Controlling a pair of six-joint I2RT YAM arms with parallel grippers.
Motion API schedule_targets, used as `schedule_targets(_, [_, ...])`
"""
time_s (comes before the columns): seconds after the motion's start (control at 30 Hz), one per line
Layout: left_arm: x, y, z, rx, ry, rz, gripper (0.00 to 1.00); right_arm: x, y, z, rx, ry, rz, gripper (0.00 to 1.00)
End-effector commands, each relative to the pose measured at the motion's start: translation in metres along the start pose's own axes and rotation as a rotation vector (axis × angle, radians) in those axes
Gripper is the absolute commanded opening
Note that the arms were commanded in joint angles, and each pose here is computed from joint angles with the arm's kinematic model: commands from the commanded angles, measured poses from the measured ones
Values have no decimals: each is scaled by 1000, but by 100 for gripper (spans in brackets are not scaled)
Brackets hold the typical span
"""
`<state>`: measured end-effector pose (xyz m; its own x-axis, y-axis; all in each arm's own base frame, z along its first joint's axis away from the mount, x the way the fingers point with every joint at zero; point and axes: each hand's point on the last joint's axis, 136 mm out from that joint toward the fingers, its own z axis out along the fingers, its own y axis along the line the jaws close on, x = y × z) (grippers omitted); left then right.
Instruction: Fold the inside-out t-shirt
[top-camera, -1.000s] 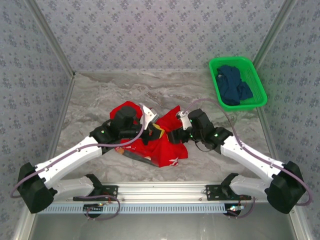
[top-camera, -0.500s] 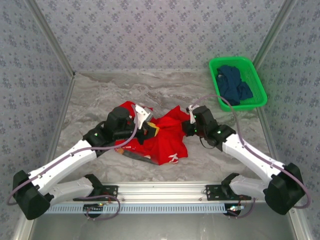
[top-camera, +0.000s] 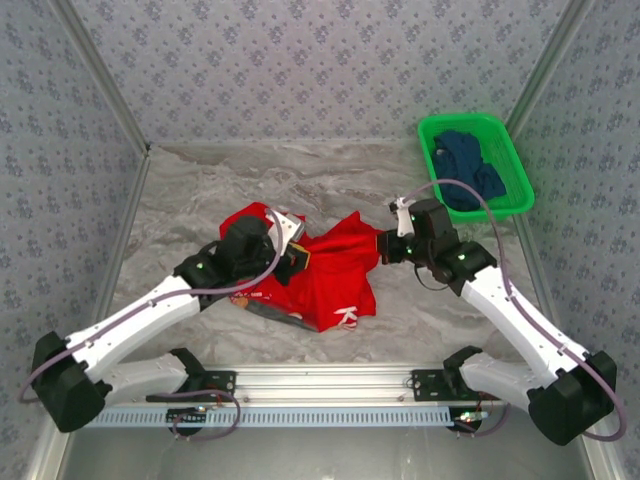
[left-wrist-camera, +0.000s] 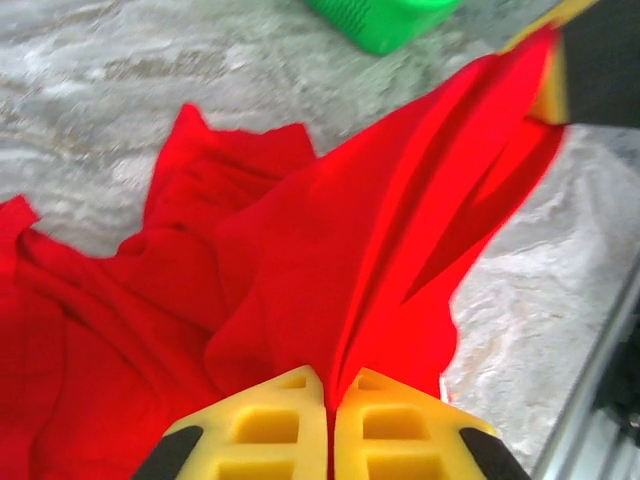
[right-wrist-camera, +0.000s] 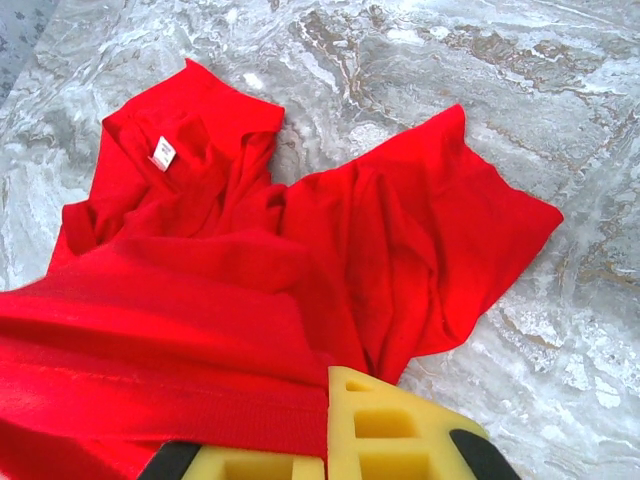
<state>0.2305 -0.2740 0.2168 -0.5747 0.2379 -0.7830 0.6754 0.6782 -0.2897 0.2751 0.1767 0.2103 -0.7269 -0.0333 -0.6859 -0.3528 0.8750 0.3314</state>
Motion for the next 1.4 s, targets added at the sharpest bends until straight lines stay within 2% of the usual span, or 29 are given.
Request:
schedule_targets(0.0, [18,28,2,-146,84,-91,10,22,-11,5,88,100,-17,3])
schedule_targets(0.2, [60,43,8,-186,170,-205,12,58,-5,41,162,207,-71,2])
schedule_targets(0.43, [126,61,0,-257,316,-356,23,92,15,73,147,295,-107,3])
schedule_targets(0.5, [133,64,-4,-269,311,-375,28,97,22,76,131,306,-121,4])
schedule_targets(0.63, [107,50,-3,-168,206,-323,43,101,23,75,142,323,-129,7])
schedule_targets(0.73, [85,32,3,-70,149,-285,51,99,19,65,164,329,-139,13])
schedule_targets(0.93, [84,-1,19,20,194,-178,67,93,13,53,175,312,-159,24])
schedule_targets(1.1, [78,11,32,-72,190,-201,71,98,22,45,93,326,-174,33])
schedule_targets(1.23, [77,21,37,-131,200,-199,73,112,26,26,8,385,-184,41])
schedule_targets(1.37, [86,42,39,-249,234,-188,75,104,33,10,-109,344,-110,50])
